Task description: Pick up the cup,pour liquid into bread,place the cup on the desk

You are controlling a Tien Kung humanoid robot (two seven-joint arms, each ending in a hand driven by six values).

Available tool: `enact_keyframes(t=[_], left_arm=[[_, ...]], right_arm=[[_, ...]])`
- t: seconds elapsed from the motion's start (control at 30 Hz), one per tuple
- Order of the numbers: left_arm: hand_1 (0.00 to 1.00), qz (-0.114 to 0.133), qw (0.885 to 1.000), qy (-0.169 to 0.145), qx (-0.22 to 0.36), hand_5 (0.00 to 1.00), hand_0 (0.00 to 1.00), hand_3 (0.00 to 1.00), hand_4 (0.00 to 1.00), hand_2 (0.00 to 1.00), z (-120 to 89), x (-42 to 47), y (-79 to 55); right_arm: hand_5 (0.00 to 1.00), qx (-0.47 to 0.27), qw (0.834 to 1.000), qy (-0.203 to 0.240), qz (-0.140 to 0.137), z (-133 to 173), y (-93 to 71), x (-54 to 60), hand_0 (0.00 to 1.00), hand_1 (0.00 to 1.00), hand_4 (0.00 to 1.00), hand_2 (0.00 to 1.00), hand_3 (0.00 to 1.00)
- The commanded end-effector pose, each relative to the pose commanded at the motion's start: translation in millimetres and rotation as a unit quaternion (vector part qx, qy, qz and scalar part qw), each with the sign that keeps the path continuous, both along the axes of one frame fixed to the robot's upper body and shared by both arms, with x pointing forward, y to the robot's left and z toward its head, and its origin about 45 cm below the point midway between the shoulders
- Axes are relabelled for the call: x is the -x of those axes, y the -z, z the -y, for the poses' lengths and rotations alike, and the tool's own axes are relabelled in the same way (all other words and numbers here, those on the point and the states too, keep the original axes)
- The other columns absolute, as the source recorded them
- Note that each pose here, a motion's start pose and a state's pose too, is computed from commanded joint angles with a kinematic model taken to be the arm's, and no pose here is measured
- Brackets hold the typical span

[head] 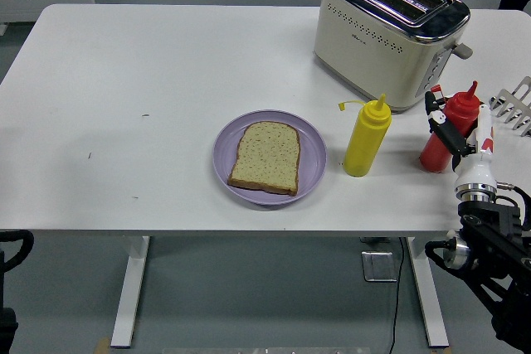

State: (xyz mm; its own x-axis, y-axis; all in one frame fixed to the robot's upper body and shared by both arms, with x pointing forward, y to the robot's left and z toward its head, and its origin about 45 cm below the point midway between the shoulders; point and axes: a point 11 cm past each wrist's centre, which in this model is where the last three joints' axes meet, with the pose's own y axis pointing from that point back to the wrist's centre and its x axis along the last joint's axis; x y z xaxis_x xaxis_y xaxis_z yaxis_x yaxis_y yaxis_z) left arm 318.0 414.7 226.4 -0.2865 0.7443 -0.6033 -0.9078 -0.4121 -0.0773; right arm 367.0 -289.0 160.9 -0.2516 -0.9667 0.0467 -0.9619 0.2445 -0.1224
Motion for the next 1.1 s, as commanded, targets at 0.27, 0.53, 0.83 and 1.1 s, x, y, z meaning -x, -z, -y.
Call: enact_keyframes(t=[0.27, 0.53, 0.83, 1.1], left_arm=[[0.743, 0.0, 1.0, 0.0, 0.0, 0.998, 0.72, 0.678, 0.659, 0.752, -0.2, -0.1, -0.2], [0.743, 0.0, 1.0, -0.001, 0.0, 0.998, 0.72, 0.678, 0.659, 0.752, -0.3, 0.2, 0.0], [0.742, -0.001, 1.0, -0.001, 0.0, 0.998, 0.72, 0.678, 0.66, 0.752, -0.1, 0.5, 0.8], [0.742, -0.001, 1.0, 0.0, 0.0, 0.998, 0.72, 0.678, 0.66, 0.752, 0.5, 0.2, 0.8]], right_arm=[[0.317, -0.002, 1.0, -0.002, -0.006, -0.6, 3.4, 0.7, 0.154, 0.158, 0.763, 0.26, 0.34], [0.319, -0.002, 1.0, -0.007, -0.007, -0.8, 4.9, 0.7, 0.246, 0.26, 0.768, 0.349, 0.381], [0.33, 0.001, 1.0, -0.006, -0.008, 0.6, 7.4, 2.5, 0.404, 0.425, 0.778, 0.442, 0.433], [0.327, 0.004, 1.0, -0.002, -0.004, 2.2, 9.4, 7.2, 0.428, 0.441, 0.778, 0.456, 0.436]])
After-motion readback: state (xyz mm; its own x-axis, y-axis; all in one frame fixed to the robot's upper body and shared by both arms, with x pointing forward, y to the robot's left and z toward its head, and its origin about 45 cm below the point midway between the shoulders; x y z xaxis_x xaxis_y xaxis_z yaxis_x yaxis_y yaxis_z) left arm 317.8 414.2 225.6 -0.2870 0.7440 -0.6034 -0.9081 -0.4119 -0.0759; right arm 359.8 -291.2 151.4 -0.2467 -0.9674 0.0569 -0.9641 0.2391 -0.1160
